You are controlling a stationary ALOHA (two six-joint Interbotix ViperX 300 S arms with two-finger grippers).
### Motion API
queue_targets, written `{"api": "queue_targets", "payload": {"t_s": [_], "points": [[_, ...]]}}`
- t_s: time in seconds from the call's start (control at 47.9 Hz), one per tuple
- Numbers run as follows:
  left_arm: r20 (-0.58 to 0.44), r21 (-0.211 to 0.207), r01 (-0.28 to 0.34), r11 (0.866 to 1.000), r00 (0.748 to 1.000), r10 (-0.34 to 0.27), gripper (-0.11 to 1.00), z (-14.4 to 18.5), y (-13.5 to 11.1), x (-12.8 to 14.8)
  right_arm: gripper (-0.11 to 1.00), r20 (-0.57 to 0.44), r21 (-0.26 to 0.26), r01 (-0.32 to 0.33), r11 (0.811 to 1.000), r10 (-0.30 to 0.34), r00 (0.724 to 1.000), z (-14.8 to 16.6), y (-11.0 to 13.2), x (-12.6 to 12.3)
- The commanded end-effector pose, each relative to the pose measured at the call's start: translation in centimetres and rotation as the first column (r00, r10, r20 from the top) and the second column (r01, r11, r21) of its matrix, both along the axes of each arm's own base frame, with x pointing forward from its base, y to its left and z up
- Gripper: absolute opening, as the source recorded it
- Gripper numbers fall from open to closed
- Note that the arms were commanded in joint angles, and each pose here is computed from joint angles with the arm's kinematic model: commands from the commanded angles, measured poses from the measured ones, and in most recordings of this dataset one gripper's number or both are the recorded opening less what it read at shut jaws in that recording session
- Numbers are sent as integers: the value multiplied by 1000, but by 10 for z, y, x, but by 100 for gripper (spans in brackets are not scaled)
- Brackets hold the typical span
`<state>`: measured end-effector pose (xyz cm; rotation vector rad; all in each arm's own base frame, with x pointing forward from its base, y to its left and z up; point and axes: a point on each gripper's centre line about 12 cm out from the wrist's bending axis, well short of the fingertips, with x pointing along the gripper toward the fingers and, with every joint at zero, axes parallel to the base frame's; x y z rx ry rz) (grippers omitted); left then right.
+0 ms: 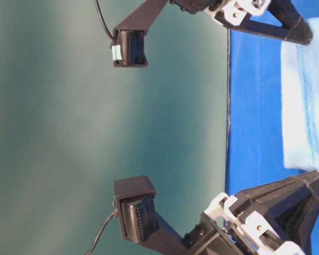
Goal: Fold the light blue towel.
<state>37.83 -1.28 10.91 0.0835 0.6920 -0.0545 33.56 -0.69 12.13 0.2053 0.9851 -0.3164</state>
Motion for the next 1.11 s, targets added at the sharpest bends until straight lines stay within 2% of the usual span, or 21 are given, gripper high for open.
{"api": "queue_targets", "payload": {"t_s": [0.0, 0.084, 0.146, 0.188, 0.251, 0.418, 0.585, 0.814, 1.086], "points": [[41, -3, -4, 1000, 999, 4, 12, 11, 1, 7, 21, 34, 4, 5, 1000, -5, 999, 10, -1, 8], [44, -3, -4, 1000, 999, 4, 36, 12, 1, 8, 46, 38, 4, 3, 1000, -3, 999, 11, 0, 9], [43, -1, -3, 1000, 999, 3, 55, 11, 1, 7, 62, 41, 5, 2, 1000, -2, 999, 12, 1, 10], [44, -1, -3, 1000, 999, 3, 67, 12, 1, 7, 65, 43, 4, 1, 1000, -1, 999, 13, 1, 11], [46, -1, -3, 1000, 999, 3, 79, 12, 1, 7, 62, 51, 3, -1, 1000, 1, 999, 16, 2, 13], [64, -2, -1, 1000, 998, 2, 66, 22, 0, 7, 59, 64, -5, -14, 1000, 15, 998, 26, 9, 11], [92, -4, 27, 1000, 995, -26, 66, 41, -10, 2, 59, 87, -20, -53, 998, 55, 995, 44, 27, 5], [141, -4, 102, 995, 985, -100, 64, 77, -36, -9, 59, 141, -30, -111, 993, 114, 983, 81, 57, -11], [215, -7, 118, 993, 970, -114, 63, 117, -38, -39, 59, 198, -72, -91, 993, 104, 975, 117, 49, -36]]}}
